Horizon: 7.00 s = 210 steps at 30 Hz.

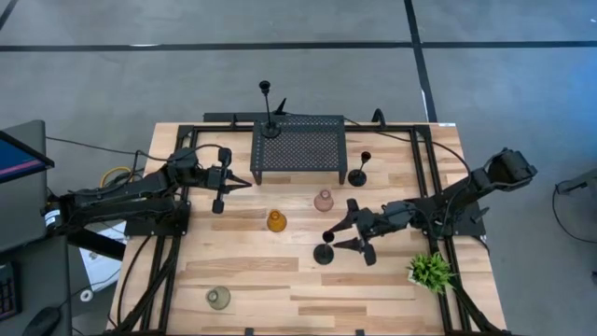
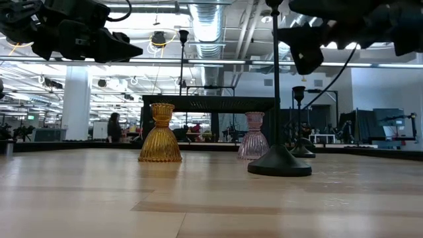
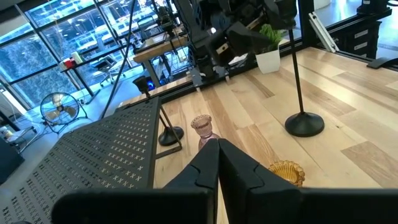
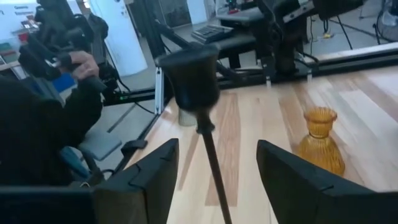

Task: Pick & Place candle stick holders
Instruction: Put the bottom black candle holder on the shelf, then put the black candle holder on the shelf

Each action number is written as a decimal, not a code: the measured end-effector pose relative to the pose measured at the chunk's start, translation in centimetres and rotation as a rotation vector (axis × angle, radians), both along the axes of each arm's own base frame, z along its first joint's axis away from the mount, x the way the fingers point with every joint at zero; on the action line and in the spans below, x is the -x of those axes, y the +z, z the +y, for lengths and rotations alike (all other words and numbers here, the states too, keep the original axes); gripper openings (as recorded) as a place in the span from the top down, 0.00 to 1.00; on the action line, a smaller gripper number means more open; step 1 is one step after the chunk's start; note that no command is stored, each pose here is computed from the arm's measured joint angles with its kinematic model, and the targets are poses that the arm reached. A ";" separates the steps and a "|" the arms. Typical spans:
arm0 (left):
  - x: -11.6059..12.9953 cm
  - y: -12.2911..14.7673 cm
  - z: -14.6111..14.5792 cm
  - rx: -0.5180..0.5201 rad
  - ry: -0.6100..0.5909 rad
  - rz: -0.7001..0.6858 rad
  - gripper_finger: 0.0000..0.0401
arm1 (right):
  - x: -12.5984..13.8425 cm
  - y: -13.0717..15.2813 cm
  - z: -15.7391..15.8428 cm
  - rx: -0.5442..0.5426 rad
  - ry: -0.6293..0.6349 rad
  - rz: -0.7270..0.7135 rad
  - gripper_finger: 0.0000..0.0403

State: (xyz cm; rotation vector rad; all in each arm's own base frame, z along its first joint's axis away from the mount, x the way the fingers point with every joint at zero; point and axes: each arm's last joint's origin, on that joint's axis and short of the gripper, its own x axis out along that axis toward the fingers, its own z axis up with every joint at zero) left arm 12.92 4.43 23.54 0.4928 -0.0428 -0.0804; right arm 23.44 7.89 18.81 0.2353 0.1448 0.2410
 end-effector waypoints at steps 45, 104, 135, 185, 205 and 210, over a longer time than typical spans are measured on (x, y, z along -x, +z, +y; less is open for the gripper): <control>0.0 0.0 0.0 0.000 0.000 -0.001 0.98 | -1.6 3.9 -1.1 0.039 -0.126 0.060 0.96; 0.0 0.0 0.0 0.000 0.000 -0.001 0.98 | -2.5 15.8 -28.1 0.162 -0.668 0.095 0.96; 0.0 0.1 0.0 -0.004 0.000 -0.008 0.99 | -1.8 15.6 -29.0 0.125 -0.709 0.119 0.90; 0.0 0.1 0.0 -0.004 0.000 -0.008 0.99 | 0.8 19.8 -26.7 0.233 -0.716 -0.036 0.42; 0.0 0.1 0.0 -0.004 0.001 -0.008 0.98 | 6.9 20.6 -19.7 0.157 -0.608 0.266 0.42; 0.0 0.1 0.0 -0.004 0.000 -0.008 0.99 | 6.8 18.9 -17.9 0.099 -0.505 0.453 0.42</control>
